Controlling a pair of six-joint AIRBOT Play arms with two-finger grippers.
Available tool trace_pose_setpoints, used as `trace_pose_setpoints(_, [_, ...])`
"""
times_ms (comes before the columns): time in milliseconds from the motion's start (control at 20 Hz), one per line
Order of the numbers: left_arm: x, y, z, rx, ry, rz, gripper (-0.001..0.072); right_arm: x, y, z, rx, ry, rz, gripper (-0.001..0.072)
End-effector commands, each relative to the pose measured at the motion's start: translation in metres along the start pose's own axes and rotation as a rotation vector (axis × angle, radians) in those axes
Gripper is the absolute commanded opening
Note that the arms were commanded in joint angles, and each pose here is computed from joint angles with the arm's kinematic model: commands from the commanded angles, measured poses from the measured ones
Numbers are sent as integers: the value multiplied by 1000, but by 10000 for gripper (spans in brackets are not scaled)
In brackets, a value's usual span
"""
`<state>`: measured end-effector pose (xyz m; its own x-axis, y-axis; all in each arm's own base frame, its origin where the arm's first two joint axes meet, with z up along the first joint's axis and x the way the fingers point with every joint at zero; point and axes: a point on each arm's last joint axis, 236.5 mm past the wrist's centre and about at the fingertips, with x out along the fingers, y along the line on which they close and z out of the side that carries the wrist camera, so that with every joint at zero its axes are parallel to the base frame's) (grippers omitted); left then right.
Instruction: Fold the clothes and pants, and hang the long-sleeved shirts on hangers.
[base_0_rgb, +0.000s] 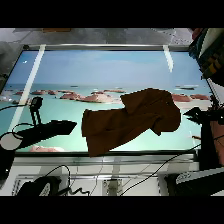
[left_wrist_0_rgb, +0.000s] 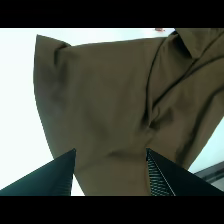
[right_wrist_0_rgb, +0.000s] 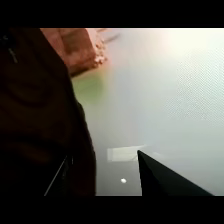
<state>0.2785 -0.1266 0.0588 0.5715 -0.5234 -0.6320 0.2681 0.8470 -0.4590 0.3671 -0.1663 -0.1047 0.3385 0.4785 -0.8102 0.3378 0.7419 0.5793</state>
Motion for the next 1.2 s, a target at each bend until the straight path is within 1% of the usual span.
trace_pose_setpoints(0, [7,8,2,-18,-1,15,499,15,-6,-27,23,153,-4,485])
trace_pose_setpoints(100, [12,10,-3,-34,29,11,499,21,4,-48,1,257,20,483])
trace_pose_setpoints(150, [14,8,-4,-52,36,-3,499,22,2,-56,-2,286,11,470])
trace_pose_setpoints(200, [16,5,-4,-68,35,-17,499,25,4,-64,5,312,16,442])
trace_pose_setpoints(400, [16,0,-3,-89,33,-39,499,44,10,-110,92,406,78,442])
trace_pose_setpoints(450, [16,0,-3,-89,33,-39,499,47,18,-117,97,414,123,355])
trace_pose_setpoints(500, [16,0,-3,-89,33,-38,499,50,28,-117,103,400,171,315])
trace_pose_setpoints(550, [16,0,-3,-89,33,-38,499,51,34,-116,118,387,198,301])
trace_pose_setpoints(600, [16,0,-3,-89,33,-39,499,52,41,-111,128,369,226,186])
trace_pose_setpoints(650, [16,0,-3,-89,33,-39,499,51,46,-106,128,349,246,17])
trace_pose_setpoints(800, [17,-1,-7,-90,51,-45,498,38,65,-81,73,250,284,14])
trace_pose_setpoints(900, [17,-3,-11,-92,69,-52,498,20,74,-59,10,161,247,13])
trace_pose_setpoints(950, [17,-3,-14,-93,79,-54,498,11,76,-47,-31,108,206,12])
trace_pose_setpoints(1150, [22,-10,-32,-87,131,-76,498,-32,80,0,-220,-140,-63,12])
